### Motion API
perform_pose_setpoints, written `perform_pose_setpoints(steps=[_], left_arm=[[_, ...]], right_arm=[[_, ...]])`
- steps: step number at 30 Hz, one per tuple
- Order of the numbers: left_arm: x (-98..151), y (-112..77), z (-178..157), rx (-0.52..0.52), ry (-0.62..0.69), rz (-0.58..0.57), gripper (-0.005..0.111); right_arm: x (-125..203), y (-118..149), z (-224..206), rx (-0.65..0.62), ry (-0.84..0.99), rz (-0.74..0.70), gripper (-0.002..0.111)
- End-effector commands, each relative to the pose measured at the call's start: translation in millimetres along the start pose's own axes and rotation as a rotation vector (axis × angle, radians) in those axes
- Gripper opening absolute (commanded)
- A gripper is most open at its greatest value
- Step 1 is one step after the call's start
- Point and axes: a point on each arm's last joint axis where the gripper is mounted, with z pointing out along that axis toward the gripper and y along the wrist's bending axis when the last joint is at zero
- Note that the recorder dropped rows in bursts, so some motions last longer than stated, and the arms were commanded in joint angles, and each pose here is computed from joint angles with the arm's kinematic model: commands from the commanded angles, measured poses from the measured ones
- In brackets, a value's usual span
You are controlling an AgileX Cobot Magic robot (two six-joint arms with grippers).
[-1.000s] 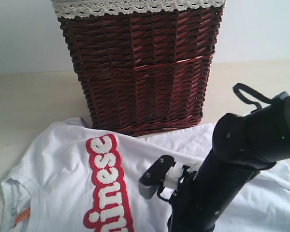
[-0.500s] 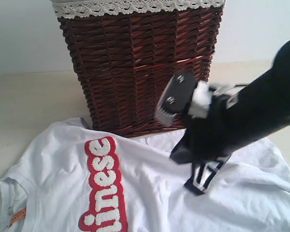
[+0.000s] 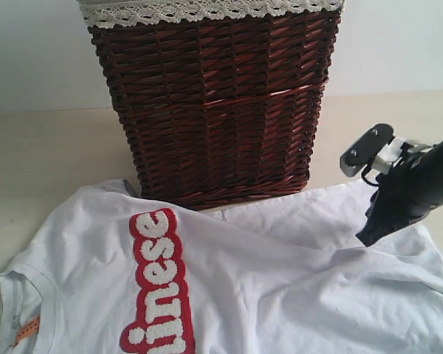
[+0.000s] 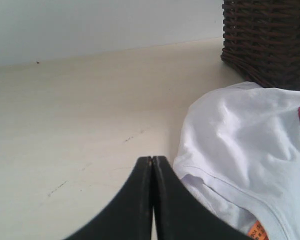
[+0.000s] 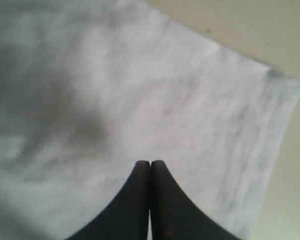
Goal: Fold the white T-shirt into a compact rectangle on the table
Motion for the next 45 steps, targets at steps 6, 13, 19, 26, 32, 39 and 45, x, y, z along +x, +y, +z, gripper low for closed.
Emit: perform_pose_setpoints(steps=[6,13,19,26,32,39,45], left_arm=[[-1.9,-0.1,-0.6,0.003,-0.018,-0.003,0.000],[-1.9,-0.1,-0.6,0.003,-0.018,-0.003,0.000],[-1.9,-0.1,-0.6,0.003,-0.018,-0.003,0.000],[-1.9,-0.1,-0.6,0.003,-0.018,-0.003,0.000],[-1.9,-0.1,-0.6,0.003,-0.018,-0.003,0.000],[-1.9,-0.1,-0.6,0.003,-0.018,-0.003,0.000],[-1.9,-0.1,-0.6,0.003,-0.018,-0.003,0.000]], right_arm=[[-3.4,-13.1,61.5,0.049,0.003,0.010,0.000],[-35.2,-35.2,73.7,0.096,-0.079,0.085,0.000],[-47.4,-36.6,43.2,0.053,-0.089,0.138,0.000],[-42.8,-22.1,-42.3,-0.064,0.014,-0.045,0.000],[22.2,14.5,-47.7,-0.247,0.298,-0.290,0.000],[78.0,51.4,-16.9,-0.292,0.322,-0.268,0.000],[79.7,64.6,-10.9,-0.410,0.281,-0.268,0.000]])
